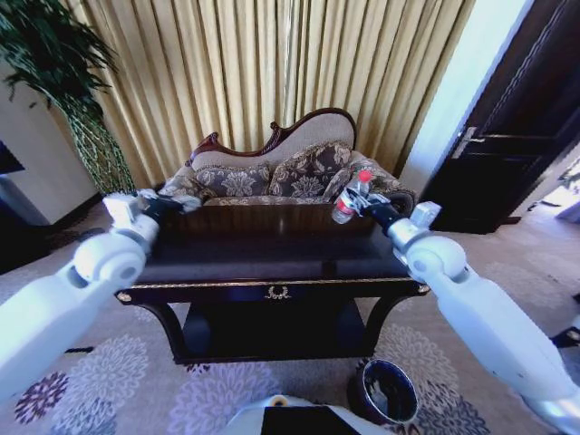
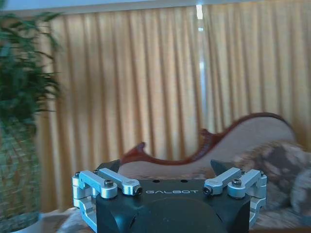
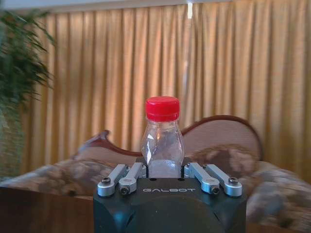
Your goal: Move to the front of the table and place the trash on the table into the trash bin.
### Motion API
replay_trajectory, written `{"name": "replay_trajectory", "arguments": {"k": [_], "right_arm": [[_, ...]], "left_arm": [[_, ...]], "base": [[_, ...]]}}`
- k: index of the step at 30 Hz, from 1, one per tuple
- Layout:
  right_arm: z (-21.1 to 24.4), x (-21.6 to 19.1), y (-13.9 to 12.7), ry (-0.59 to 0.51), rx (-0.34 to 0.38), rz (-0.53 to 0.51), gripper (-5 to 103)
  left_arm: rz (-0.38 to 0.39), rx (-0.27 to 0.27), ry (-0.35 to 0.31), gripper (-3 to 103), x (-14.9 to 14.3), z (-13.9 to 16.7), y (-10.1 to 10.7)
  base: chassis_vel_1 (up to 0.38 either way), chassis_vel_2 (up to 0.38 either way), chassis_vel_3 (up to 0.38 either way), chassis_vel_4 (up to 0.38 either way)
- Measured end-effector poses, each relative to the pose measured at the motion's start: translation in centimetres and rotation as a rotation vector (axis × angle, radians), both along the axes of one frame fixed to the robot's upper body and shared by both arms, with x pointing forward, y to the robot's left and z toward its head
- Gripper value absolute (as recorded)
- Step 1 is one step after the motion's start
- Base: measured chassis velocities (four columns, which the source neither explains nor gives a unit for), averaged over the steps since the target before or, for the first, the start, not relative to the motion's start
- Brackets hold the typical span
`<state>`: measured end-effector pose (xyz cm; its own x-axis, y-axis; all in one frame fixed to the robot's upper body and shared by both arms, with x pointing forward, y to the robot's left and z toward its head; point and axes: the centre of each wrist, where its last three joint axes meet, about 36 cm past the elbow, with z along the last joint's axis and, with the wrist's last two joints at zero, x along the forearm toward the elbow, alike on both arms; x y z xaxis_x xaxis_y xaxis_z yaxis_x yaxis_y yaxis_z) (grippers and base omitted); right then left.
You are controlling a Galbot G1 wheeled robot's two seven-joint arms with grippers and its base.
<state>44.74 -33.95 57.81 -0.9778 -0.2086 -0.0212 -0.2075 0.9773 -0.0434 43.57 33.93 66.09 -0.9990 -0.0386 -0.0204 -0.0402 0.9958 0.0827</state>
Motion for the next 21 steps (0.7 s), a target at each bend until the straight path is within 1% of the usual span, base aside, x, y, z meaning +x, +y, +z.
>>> {"name": "replay_trajectory", "arguments": {"k": [1,2,3,4,5,6,7,8,9,10,11,14,15,16,17,19,21], "right_arm": [[-0.2,-0.2,-0.3,0.001,-0.010,-0.018,29],[-0.5,-0.7,-0.9,0.005,-0.029,-0.047,28],[-0.6,-1.0,-1.3,0.006,-0.041,-0.063,28],[-0.6,-1.0,-1.3,0.006,-0.041,-0.063,28],[-0.7,-1.3,-1.6,0.008,-0.050,-0.076,28],[-0.8,-1.6,-1.9,0.009,-0.057,-0.087,28],[-0.8,-1.6,-1.9,0.009,-0.057,-0.087,28],[-0.7,-1.9,-2.1,0.008,-0.059,-0.094,28],[-0.6,-2.1,-2.0,0.006,-0.061,-0.095,28],[-0.4,-2.4,-2.0,0.001,-0.063,-0.096,28],[-0.4,-2.4,-2.0,0.001,-0.063,-0.096,28],[-0.1,-2.9,-1.9,-0.005,-0.066,-0.095,28],[-0.1,-2.9,-1.9,-0.005,-0.066,-0.095,28],[0.0,-3.1,-1.8,-0.004,-0.067,-0.094,28],[0.0,-3.1,-1.8,-0.004,-0.067,-0.094,28],[0.4,-3.7,-1.7,-0.003,-0.074,-0.097,28],[0.6,-3.9,-1.6,-0.001,-0.074,-0.097,28]], "left_arm": [[0.018,-0.002,-0.002,100,-0.1,0.3,0.5],[0.053,-0.004,-0.003,100,-0.5,0.7,1.8],[0.069,-0.006,-0.006,100,-0.9,0.9,2.7],[0.069,-0.006,-0.006,100,-0.9,0.9,2.7],[0.088,-0.003,-0.012,100,-1.3,0.9,3.8],[0.102,0.011,-0.019,100,-1.9,0.6,5.4],[0.102,0.011,-0.019,100,-1.9,0.6,5.4],[0.125,0.032,-0.031,100,-2.5,0.0,7.1],[0.133,0.042,-0.040,100,-3.2,-0.5,8.2],[0.139,0.036,-0.040,100,-4.4,-1.1,9.3],[0.139,0.036,-0.040,100,-4.4,-1.1,9.3],[0.157,0.005,-0.051,100,-7.0,-1.7,10.4],[0.157,0.005,-0.051,100,-7.0,-1.7,10.4],[0.161,-0.005,-0.054,100,-7.9,-1.9,10.6],[0.161,-0.005,-0.054,100,-7.9,-1.9,10.6],[0.147,-0.018,-0.060,100,-9.8,-2.4,10.7],[0.137,-0.020,-0.061,100,-10.3,-2.4,10.5]], "base": [[0.000,0.000,0.000,0.000],[0.000,0.000,0.000,0.000],[0.000,0.000,0.000,0.000],[0.000,0.000,0.000,0.000],[0.000,0.000,0.000,0.000],[0.000,0.000,0.000,0.000],[0.000,0.000,0.000,0.000],[0.000,0.000,0.000,0.000],[0.000,0.000,0.000,0.000],[0.000,0.000,0.000,0.000],[0.000,0.000,0.000,0.000],[0.000,0.000,0.000,0.000],[0.000,0.000,0.000,0.000],[0.000,0.000,0.000,0.000],[0.000,0.000,0.000,0.000],[0.000,0.000,0.000,0.000],[0.000,0.000,0.000,0.000]]}}
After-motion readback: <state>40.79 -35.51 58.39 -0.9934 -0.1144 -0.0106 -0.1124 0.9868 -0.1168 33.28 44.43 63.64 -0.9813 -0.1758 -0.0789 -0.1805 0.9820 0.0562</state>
